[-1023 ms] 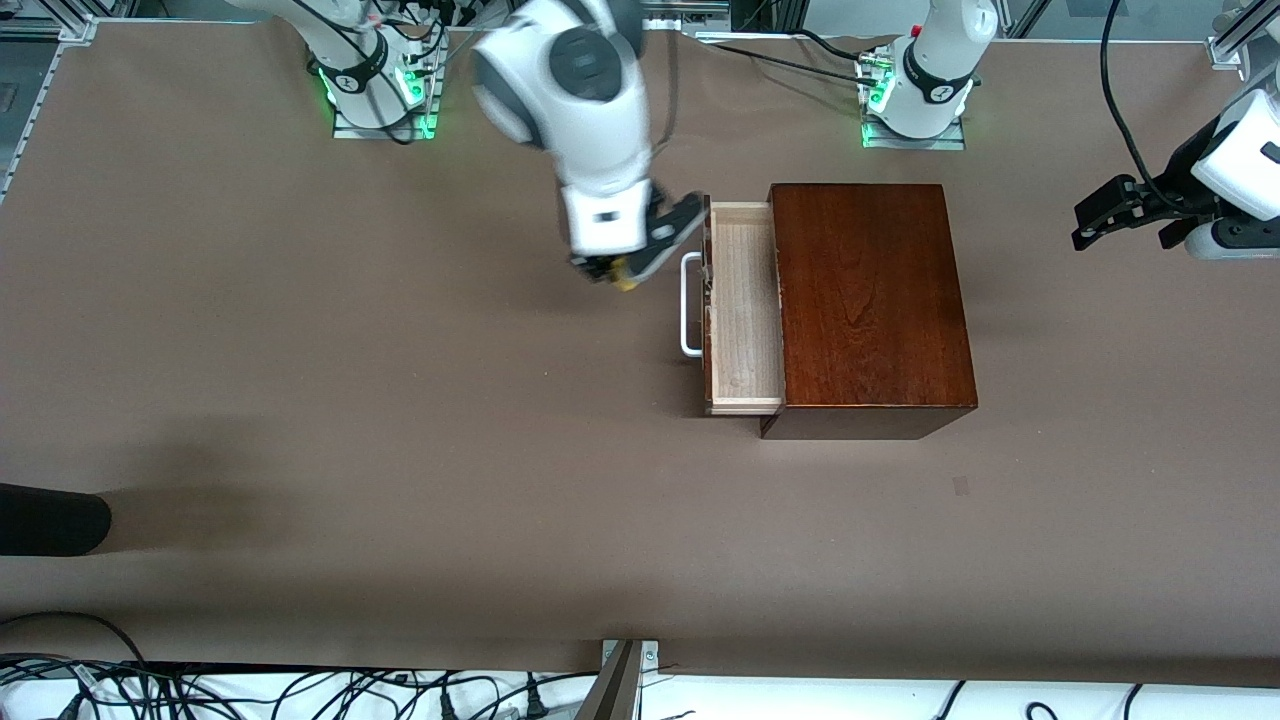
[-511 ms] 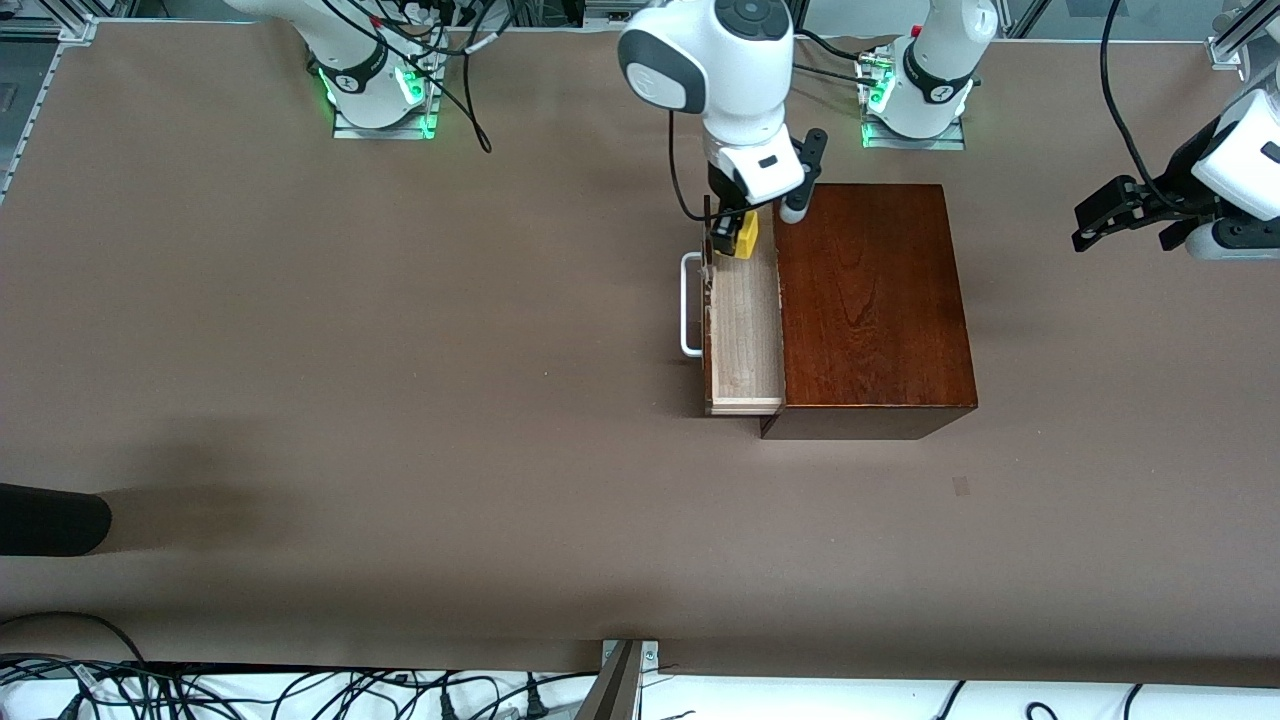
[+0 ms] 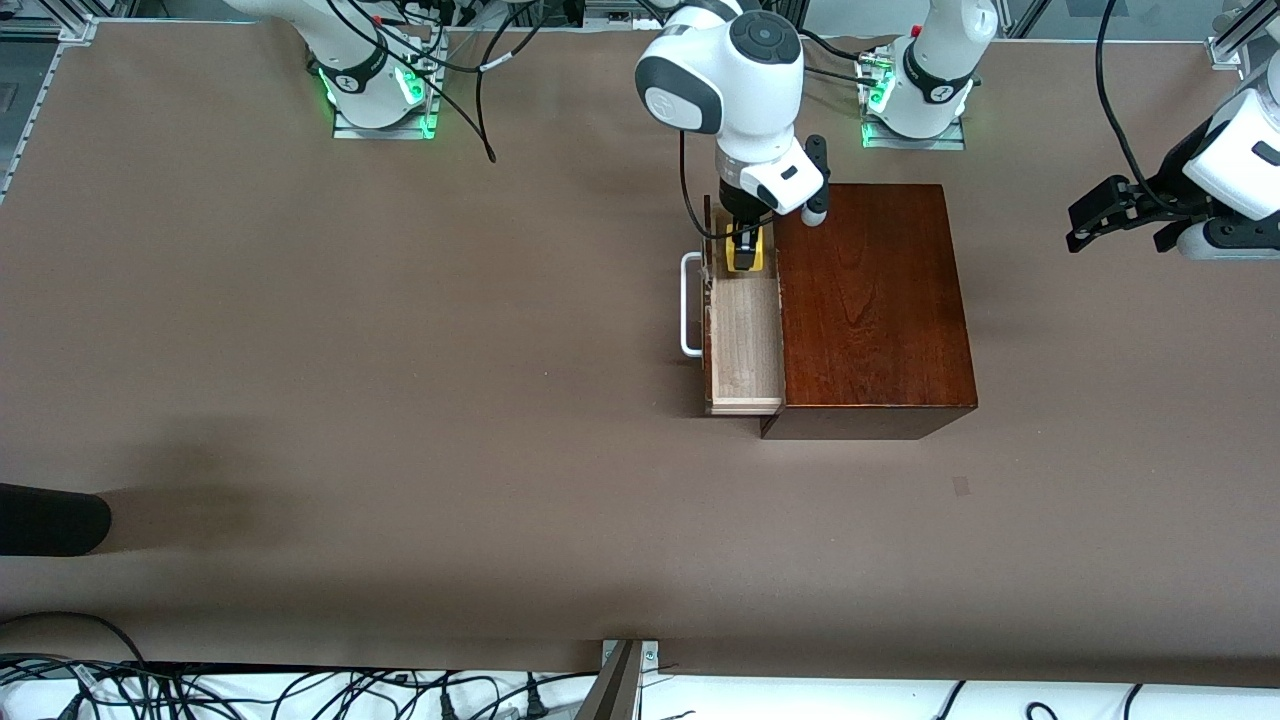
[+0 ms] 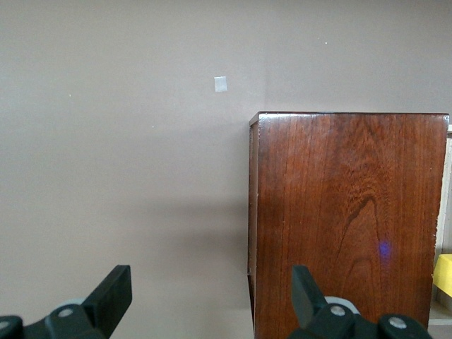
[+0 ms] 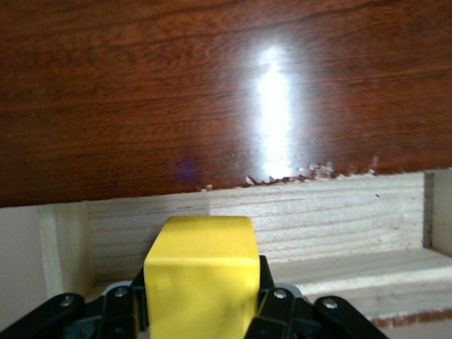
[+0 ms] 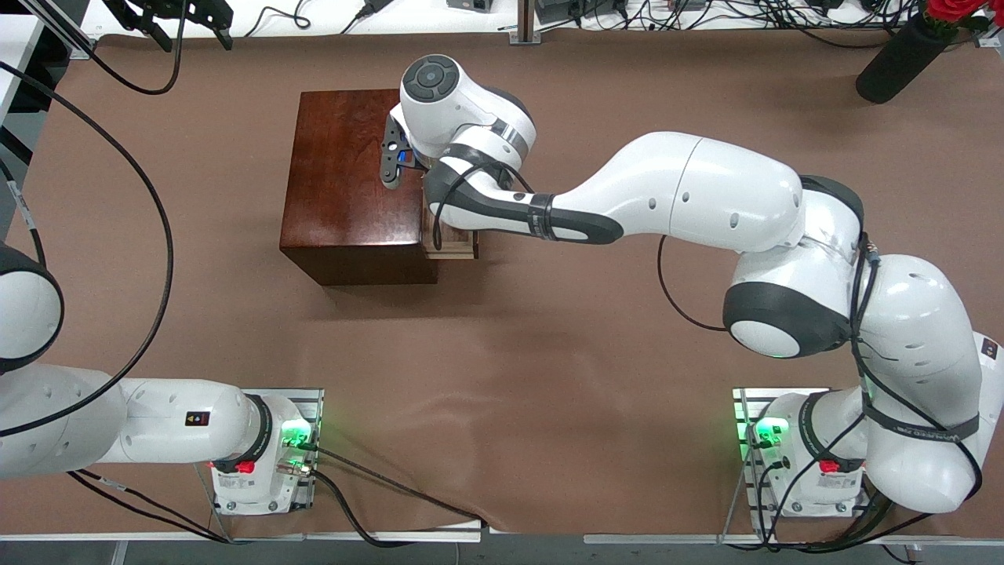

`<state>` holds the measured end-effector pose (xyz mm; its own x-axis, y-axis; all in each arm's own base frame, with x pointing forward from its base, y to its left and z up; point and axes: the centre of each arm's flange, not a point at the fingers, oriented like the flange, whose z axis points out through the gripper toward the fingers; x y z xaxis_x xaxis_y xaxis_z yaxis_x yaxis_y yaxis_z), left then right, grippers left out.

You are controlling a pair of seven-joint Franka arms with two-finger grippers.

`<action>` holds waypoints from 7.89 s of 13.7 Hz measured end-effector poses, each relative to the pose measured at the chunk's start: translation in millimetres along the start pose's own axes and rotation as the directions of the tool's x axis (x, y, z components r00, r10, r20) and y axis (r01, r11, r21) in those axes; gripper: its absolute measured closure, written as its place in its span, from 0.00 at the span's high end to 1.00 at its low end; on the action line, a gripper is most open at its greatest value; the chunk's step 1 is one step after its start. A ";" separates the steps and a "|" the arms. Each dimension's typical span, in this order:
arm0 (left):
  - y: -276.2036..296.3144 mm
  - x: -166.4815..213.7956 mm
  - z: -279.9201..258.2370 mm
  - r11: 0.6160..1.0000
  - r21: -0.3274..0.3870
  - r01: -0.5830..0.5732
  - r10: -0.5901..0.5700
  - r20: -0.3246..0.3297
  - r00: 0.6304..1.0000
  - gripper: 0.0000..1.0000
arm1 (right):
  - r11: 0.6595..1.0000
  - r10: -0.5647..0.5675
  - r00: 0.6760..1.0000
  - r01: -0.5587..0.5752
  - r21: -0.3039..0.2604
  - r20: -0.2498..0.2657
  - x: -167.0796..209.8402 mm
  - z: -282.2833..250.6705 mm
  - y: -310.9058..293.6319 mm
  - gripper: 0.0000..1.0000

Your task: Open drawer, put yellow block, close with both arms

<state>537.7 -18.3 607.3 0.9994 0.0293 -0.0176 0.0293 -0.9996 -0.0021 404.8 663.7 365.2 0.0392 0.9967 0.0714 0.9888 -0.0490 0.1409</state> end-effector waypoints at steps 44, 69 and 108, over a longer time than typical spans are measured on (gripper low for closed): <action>448.2 -23.8 262.7 0.159 -0.223 -0.962 0.975 -0.120 0.189 1.00 | 0.396 0.915 0.398 -0.918 0.035 0.072 -577.4 -233.3 212.7 1.00; 405.6 -20.1 321.2 0.002 -0.146 -0.989 0.941 0.336 -0.048 1.00 | 0.233 0.966 0.229 -0.972 -0.017 0.120 -597.9 -219.9 218.2 1.00; -27.6 9.0 16.9 0.988 0.014 0.153 -0.153 -0.038 0.988 1.00 | 0.239 0.965 0.234 -0.970 -0.034 0.115 -596.7 -230.5 221.1 1.00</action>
<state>545.6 9.5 590.3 0.9832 0.1816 0.0209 0.1820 -0.9831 -0.0193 566.9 43.1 581.3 0.9803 0.1936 0.0395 0.1938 -0.9810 -0.0015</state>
